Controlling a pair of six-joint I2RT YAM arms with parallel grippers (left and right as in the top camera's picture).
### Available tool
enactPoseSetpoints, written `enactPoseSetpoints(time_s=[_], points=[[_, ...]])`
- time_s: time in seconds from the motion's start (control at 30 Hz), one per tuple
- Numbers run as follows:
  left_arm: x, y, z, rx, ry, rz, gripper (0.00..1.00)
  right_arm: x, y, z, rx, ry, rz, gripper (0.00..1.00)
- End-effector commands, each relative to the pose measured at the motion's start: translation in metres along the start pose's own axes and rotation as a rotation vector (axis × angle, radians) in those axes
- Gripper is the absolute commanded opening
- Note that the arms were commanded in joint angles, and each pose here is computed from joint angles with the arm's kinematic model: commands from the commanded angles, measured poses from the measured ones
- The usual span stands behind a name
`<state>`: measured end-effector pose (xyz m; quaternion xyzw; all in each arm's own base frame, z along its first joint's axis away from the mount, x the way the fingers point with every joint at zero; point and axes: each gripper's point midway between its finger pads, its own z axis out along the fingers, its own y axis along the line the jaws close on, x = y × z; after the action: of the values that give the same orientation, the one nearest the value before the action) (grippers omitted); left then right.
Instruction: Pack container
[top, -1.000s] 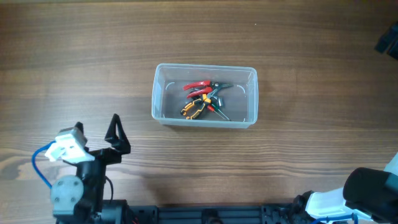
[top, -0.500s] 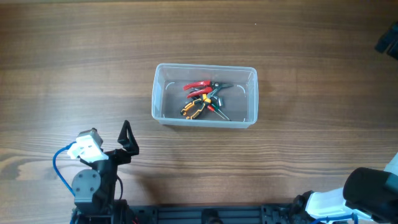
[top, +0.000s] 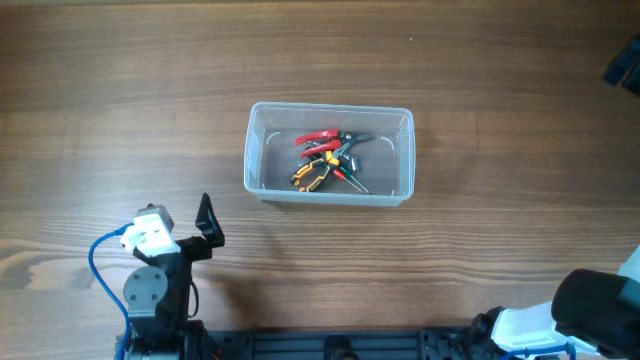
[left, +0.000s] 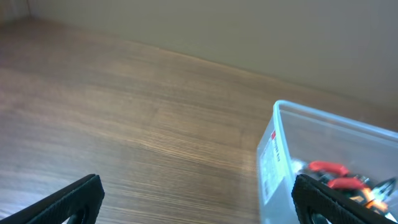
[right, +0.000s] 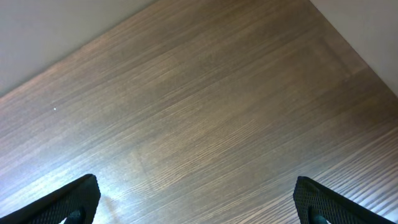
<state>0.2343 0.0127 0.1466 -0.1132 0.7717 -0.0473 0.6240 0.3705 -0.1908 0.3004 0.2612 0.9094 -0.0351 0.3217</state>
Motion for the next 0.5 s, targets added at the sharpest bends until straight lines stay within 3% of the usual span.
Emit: enactPoseSetpoints(time_s=[0.0, 0.47], points=[[0.0004, 0.0033, 0.0005, -0.014, -0.011, 0.157, 1.0, 0.0002, 0.0022, 0.0007, -0.007, 0.0, 0.007, 1.0], [0.0007, 0.0032, 0.0005, -0.014, -0.01, 0.179, 1.0, 0.0002, 0.0022, 0.0007, -0.007, 0.0, 0.007, 1.0]])
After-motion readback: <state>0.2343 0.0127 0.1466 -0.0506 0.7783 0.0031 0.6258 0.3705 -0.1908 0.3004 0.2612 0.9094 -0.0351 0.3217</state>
